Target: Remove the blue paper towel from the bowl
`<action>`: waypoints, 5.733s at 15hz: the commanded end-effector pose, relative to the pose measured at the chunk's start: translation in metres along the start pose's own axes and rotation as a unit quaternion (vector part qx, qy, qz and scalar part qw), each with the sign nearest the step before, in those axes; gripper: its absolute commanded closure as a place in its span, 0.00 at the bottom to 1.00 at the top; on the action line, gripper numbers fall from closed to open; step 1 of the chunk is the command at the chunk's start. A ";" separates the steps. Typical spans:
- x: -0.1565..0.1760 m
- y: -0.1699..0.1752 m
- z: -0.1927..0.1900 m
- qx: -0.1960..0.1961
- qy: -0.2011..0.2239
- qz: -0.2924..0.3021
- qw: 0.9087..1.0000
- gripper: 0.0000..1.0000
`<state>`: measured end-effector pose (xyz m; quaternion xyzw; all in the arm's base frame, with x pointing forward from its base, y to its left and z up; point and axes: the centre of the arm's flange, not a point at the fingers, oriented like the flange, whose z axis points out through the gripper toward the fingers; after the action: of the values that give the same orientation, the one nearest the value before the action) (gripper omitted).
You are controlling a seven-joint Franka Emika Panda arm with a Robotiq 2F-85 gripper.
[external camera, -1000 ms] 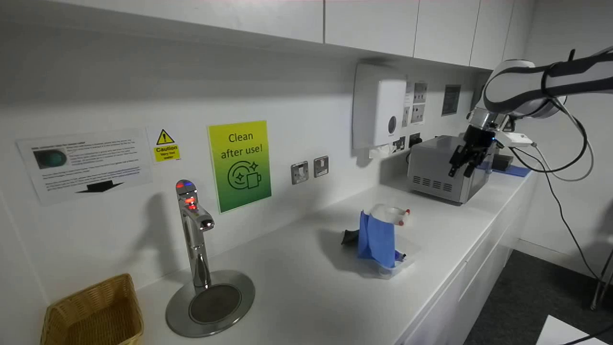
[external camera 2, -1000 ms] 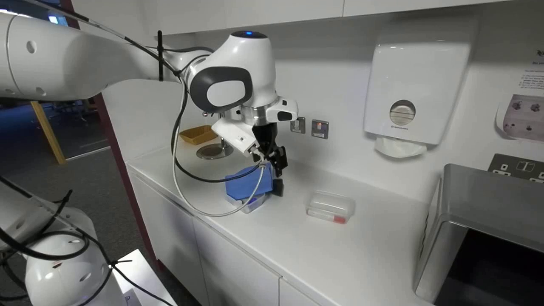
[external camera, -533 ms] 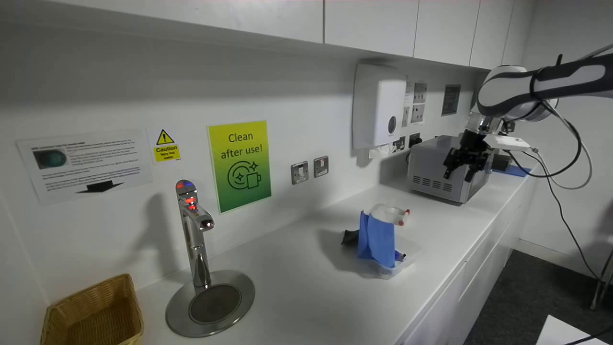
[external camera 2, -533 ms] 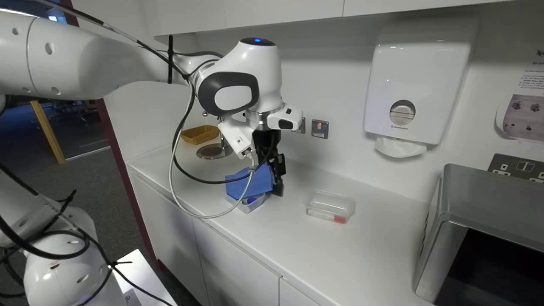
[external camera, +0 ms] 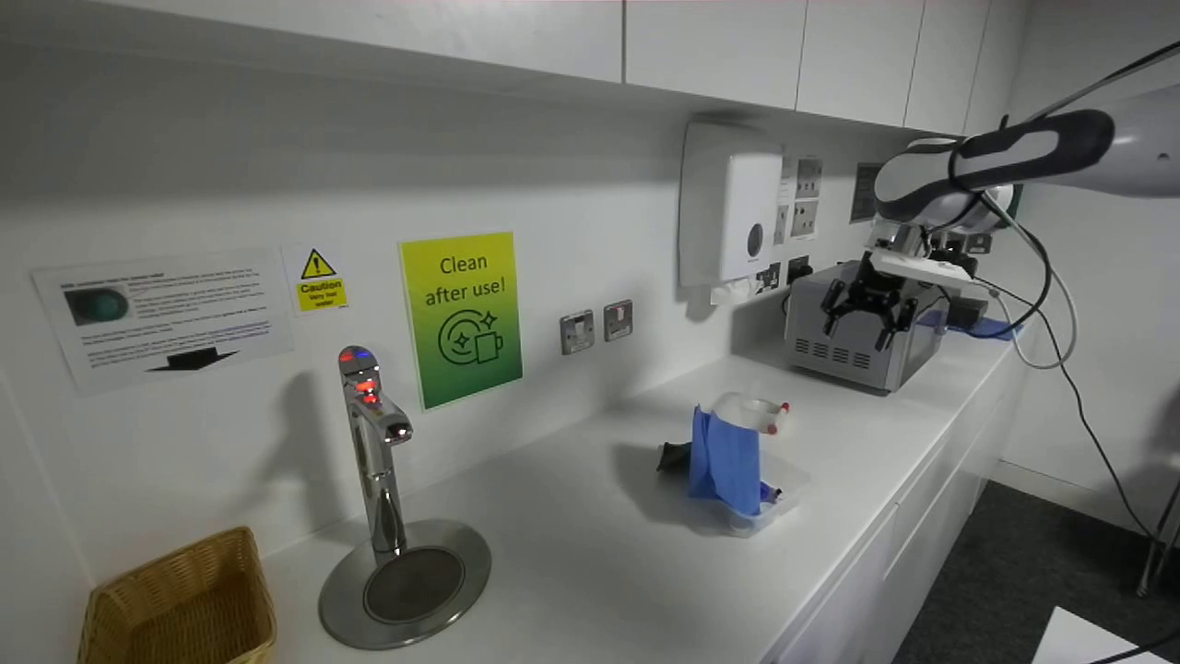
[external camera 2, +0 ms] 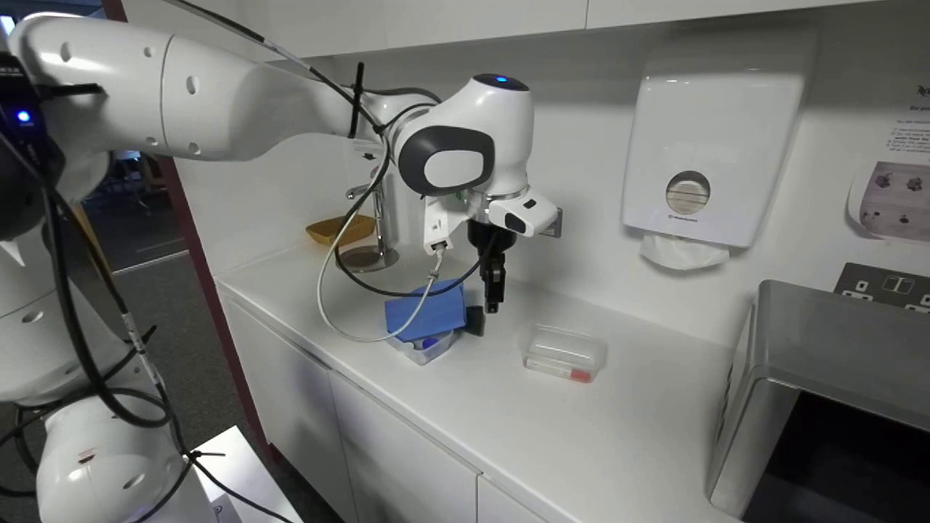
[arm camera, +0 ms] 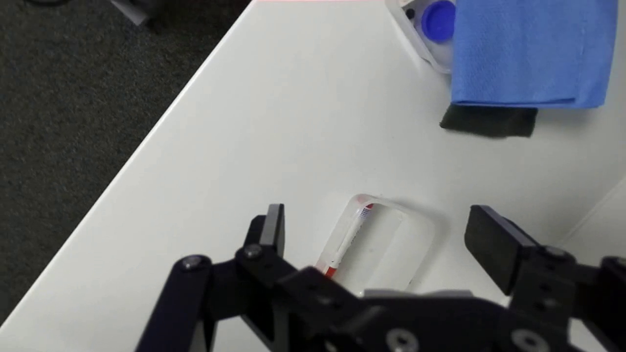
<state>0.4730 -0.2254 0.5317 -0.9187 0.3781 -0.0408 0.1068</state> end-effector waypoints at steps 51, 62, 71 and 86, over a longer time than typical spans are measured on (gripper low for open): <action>0.064 -0.120 0.162 -0.103 -0.443 0.282 0.845 0.00; 0.061 -0.131 0.184 -0.118 -0.411 0.309 0.849 0.00; 0.064 -0.168 0.205 -0.105 -0.345 0.359 0.861 0.00; 0.060 -0.180 0.247 -0.134 -0.364 0.362 0.848 0.00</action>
<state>0.6772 -0.1021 0.3302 -0.6725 0.6187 0.3852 0.1291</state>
